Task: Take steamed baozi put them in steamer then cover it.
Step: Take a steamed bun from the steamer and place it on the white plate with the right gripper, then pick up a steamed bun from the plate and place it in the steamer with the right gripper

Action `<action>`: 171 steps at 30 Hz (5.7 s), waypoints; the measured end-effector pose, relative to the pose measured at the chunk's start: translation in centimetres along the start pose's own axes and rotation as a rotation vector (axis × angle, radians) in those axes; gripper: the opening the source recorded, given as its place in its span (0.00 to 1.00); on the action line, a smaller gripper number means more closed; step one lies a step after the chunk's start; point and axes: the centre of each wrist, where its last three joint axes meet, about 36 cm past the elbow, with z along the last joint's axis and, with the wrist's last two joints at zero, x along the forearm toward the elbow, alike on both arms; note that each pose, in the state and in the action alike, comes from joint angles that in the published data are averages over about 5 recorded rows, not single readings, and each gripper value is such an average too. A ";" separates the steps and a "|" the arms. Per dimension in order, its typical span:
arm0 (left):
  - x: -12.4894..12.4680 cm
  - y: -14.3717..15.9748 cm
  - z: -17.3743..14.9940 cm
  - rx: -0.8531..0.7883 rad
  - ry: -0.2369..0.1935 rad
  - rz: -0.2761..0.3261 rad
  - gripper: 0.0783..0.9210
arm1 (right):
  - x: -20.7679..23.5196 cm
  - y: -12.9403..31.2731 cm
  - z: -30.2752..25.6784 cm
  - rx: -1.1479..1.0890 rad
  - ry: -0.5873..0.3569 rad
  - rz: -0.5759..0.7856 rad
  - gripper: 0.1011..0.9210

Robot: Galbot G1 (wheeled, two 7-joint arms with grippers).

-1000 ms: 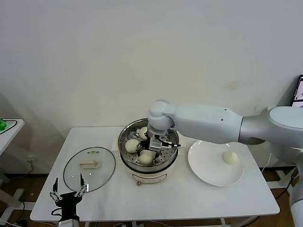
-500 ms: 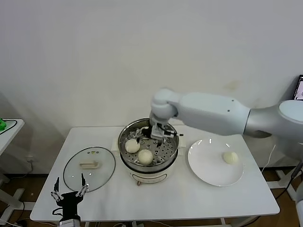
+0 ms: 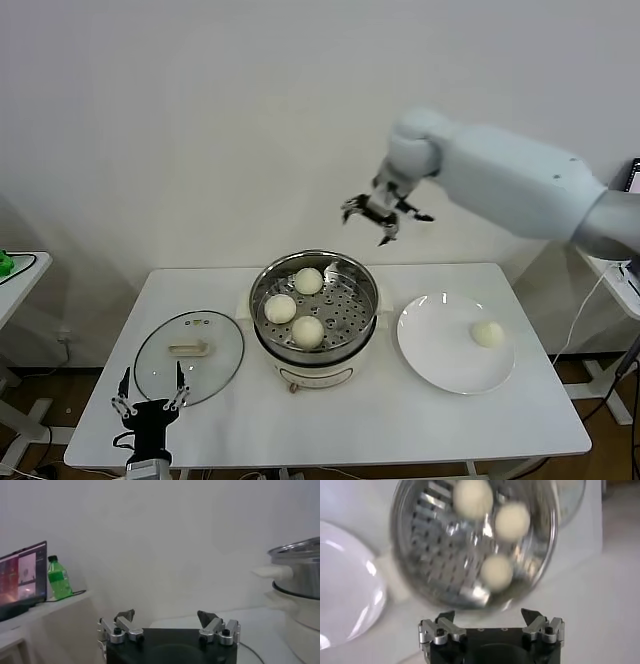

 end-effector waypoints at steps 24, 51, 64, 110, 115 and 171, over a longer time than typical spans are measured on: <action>-0.1 -0.7 0.1 -0.002 -0.003 0.024 0.88 | -9.7 25.5 7.9 -0.588 -0.019 -0.268 0.88; -0.1 0.5 0.7 -0.012 0.012 -0.004 0.88 | -18.4 25.6 8.6 -0.618 0.049 -0.273 0.88; -0.1 0.3 0.8 -0.009 0.014 -0.004 0.88 | -20.3 26.0 8.4 -0.624 0.059 -0.302 0.84; -0.5 -0.6 0.1 -0.005 -0.008 0.006 0.88 | 0.8 -1.9 -0.9 -0.368 -0.076 0.090 0.47; -0.6 -0.3 -0.1 -0.001 -0.011 -0.004 0.88 | 0.7 -4.8 -5.5 -0.333 -0.147 0.095 0.47; -2.0 0.0 0.4 0.026 -0.012 -0.015 0.88 | -10.6 -3.0 -9.3 -0.623 -0.178 -0.147 0.48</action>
